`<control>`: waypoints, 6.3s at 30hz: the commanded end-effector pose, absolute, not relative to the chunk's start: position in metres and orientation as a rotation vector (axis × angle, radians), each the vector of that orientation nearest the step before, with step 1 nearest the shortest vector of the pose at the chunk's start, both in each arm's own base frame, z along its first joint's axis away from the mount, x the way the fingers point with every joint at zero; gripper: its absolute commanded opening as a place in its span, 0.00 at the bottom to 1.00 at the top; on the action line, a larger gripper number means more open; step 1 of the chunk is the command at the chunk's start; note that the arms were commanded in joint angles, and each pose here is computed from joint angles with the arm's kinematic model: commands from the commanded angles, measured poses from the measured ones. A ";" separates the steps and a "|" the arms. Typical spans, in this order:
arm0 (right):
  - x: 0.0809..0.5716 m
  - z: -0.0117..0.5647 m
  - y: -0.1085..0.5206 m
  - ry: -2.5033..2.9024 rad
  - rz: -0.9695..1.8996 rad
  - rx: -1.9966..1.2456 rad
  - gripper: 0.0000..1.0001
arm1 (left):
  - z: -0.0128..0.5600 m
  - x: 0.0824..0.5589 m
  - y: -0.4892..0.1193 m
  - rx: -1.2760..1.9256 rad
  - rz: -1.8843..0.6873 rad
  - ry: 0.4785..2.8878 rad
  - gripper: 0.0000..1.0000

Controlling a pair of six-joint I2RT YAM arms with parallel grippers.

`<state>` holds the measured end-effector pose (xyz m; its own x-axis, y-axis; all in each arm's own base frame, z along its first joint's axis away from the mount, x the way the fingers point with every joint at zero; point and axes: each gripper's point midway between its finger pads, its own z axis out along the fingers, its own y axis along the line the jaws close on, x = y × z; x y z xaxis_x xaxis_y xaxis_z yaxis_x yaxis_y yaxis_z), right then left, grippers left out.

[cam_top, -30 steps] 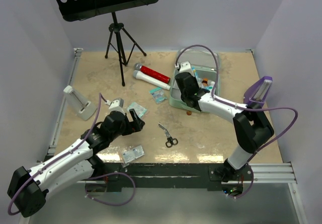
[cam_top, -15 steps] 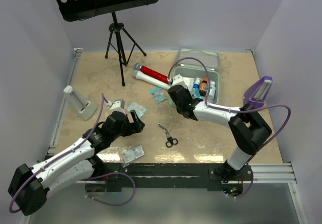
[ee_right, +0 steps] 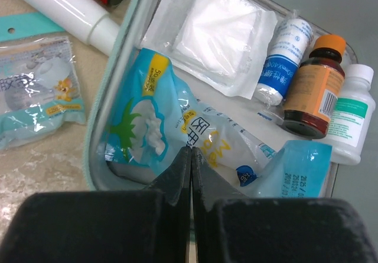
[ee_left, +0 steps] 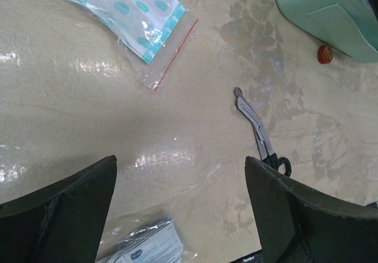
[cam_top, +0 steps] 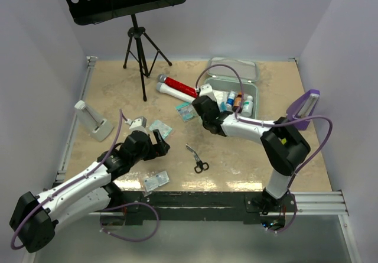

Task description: Organize the medicine kit

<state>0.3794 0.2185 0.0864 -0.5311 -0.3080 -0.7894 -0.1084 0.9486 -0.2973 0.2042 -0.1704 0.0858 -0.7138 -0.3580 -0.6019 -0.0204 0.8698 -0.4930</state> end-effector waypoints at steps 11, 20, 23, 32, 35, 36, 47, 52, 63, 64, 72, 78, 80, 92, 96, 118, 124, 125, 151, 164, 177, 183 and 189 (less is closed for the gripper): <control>0.370 0.082 0.201 2.261 -0.078 -0.295 0.39 | 0.087 0.212 -0.180 -0.245 -0.616 2.305 0.94; 0.391 0.102 0.174 2.242 -0.071 -0.171 0.44 | 0.088 0.212 -0.179 -0.244 -0.616 2.299 0.94; 0.399 0.088 0.158 2.278 -0.091 -0.120 0.39 | 0.086 0.212 -0.180 -0.245 -0.616 2.305 0.94; 0.407 0.051 0.163 2.351 -0.065 -0.111 0.35 | 0.086 0.212 -0.179 -0.238 -0.608 2.304 0.94; 0.407 0.045 0.166 2.364 -0.054 -0.131 0.35 | 0.085 0.212 -0.178 -0.238 -0.599 2.305 0.94; 0.407 0.043 0.166 2.366 -0.053 -0.142 0.34 | 0.085 0.213 -0.178 -0.239 -0.599 2.302 0.94; 0.395 0.056 0.199 2.355 0.150 -0.238 0.35 | 0.081 0.214 -0.182 -0.230 -0.603 2.318 0.94; 0.398 0.077 0.204 2.317 0.192 -0.217 0.39 | 0.082 0.214 -0.180 -0.235 -0.595 2.313 0.94; 0.400 0.211 0.179 2.029 0.187 0.002 0.50 | 0.093 0.217 -0.173 -0.260 -0.567 2.286 0.94; 0.393 0.217 0.184 2.017 0.210 -0.007 0.50 | 0.093 0.217 -0.172 -0.264 -0.563 2.286 0.94; 0.306 0.160 0.243 2.167 0.307 -0.006 0.48 | 0.103 0.221 -0.176 -0.281 -0.584 2.272 0.94; 0.280 0.116 0.219 2.181 0.360 0.331 0.55 | 0.090 0.213 -0.177 -0.300 -0.616 2.301 0.94; 0.276 0.109 0.213 2.173 0.373 0.374 0.56 | 0.086 0.208 -0.178 -0.308 -0.636 2.312 0.94; 0.283 0.052 0.191 2.200 0.192 0.501 0.61 | 0.084 0.204 -0.179 -0.304 -0.664 2.315 0.94; 0.291 0.046 0.184 2.202 0.149 0.522 0.63 | 0.082 0.203 -0.178 -0.301 -0.661 2.320 0.94; 0.327 0.023 0.175 2.264 0.065 0.497 0.63 | 0.079 0.203 -0.178 -0.276 -0.644 2.323 0.94; 0.325 0.007 0.174 2.350 -0.033 0.432 0.58 | 0.080 0.203 -0.178 -0.276 -0.652 2.326 0.94; 0.325 0.005 0.174 2.364 -0.048 0.419 0.58 | 0.080 0.202 -0.178 -0.272 -0.652 2.327 0.94; 0.289 -0.006 0.166 2.513 -0.067 0.319 0.50 | 0.077 0.200 -0.187 -0.258 -0.714 2.326 0.93; 0.288 -0.007 0.167 2.516 -0.068 0.294 0.35 | 0.075 0.199 -0.185 -0.260 -0.709 2.324 0.93; 0.281 0.085 0.196 2.368 0.182 0.288 0.15 | 0.075 0.199 -0.184 -0.262 -0.706 2.323 0.93; 0.313 0.187 0.195 2.160 0.233 0.316 0.14 | 0.073 0.200 -0.189 -0.256 -0.715 2.338 0.93; 0.375 0.209 0.171 2.091 0.156 0.338 0.13 | 0.073 0.201 -0.188 -0.256 -0.702 2.342 0.93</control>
